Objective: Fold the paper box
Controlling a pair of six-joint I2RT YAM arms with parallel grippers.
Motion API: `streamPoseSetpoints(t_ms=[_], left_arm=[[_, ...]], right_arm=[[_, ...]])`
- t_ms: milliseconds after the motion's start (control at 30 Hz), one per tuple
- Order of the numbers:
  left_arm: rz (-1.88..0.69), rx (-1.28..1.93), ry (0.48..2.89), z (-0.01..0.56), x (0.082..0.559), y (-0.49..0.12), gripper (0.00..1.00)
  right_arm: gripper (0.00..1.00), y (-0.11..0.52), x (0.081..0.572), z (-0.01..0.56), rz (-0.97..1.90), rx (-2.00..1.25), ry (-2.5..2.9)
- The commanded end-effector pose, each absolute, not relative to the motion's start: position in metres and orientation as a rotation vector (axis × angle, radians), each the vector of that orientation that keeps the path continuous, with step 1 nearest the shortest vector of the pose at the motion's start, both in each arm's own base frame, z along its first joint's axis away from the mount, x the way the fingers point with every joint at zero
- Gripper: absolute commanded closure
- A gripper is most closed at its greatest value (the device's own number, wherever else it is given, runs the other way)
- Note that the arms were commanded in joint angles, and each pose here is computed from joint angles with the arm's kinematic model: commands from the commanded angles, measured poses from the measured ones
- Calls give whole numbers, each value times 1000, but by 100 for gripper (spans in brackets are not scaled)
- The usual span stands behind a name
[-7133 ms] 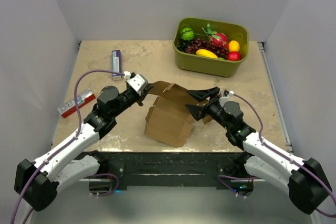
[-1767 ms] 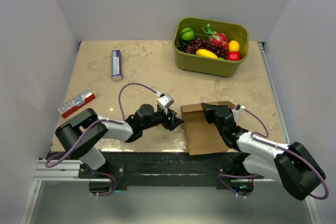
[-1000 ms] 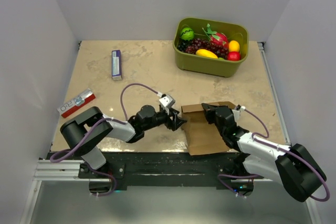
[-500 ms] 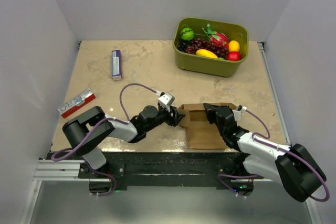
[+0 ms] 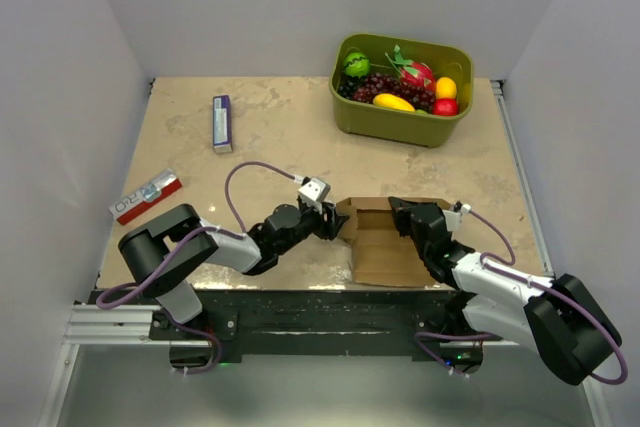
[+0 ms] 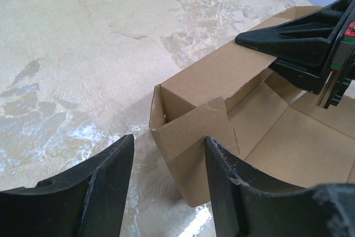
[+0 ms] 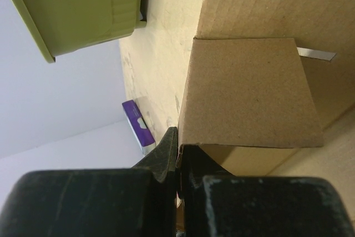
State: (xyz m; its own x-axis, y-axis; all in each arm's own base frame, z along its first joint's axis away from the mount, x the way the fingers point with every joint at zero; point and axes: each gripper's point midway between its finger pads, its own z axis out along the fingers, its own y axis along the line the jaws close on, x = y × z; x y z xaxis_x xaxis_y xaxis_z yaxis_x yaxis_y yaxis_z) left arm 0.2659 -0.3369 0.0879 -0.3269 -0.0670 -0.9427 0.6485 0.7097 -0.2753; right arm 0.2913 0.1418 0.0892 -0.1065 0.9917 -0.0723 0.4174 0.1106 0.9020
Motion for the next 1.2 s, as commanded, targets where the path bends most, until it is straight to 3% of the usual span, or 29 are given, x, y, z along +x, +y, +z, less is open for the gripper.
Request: streamPoseSetpoints(t_ms=[0,1167], left_arm=[[-668,401,1730,94,280,-318,43],[-773,537,1730,72,242,-356,46]], right_arm=[[100,141,282,78,928,1386,1689],[100,139,278,89,956,1375,1674]])
